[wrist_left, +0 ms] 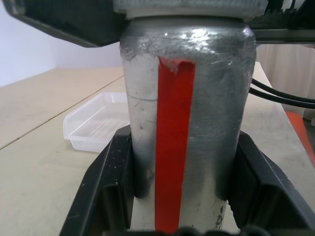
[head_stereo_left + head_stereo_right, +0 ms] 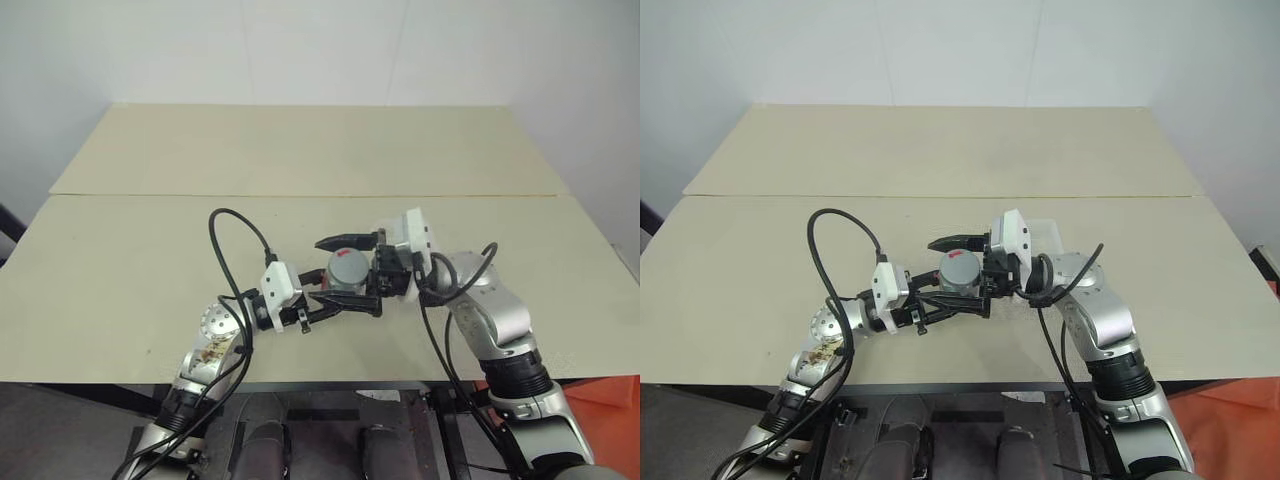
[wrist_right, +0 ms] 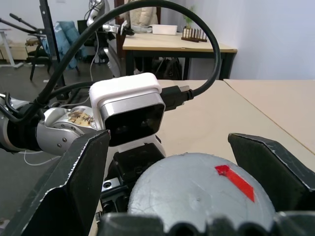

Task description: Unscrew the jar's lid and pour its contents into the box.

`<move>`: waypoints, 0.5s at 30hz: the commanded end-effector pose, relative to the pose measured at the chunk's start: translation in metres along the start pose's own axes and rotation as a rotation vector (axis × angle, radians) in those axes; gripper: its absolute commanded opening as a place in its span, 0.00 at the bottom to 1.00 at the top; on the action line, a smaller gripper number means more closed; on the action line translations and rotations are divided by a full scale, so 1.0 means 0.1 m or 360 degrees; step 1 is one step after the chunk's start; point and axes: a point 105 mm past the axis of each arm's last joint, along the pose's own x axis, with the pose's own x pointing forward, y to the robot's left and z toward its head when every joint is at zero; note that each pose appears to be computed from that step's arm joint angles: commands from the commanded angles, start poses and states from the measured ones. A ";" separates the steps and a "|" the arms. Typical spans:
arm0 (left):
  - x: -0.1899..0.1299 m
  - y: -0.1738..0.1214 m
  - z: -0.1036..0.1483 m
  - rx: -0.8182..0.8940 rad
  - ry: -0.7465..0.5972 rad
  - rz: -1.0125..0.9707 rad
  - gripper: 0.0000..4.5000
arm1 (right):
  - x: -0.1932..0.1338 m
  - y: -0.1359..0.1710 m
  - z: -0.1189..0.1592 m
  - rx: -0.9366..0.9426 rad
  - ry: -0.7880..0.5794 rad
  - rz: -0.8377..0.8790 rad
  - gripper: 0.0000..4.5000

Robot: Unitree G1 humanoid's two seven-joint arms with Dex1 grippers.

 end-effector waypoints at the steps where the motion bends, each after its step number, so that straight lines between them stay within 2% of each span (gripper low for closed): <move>1: 0.04 -0.02 0.13 0.0044 -0.0084 -0.0032 0.47 | -0.04 -0.06 0.16 -0.0112 -0.0048 -0.0044 0.99; 15: 0.00 0.03 0.15 -0.0001 -0.0134 0.0019 0.47 | -0.18 -0.16 0.20 -0.0147 -0.0029 -0.0153 0.99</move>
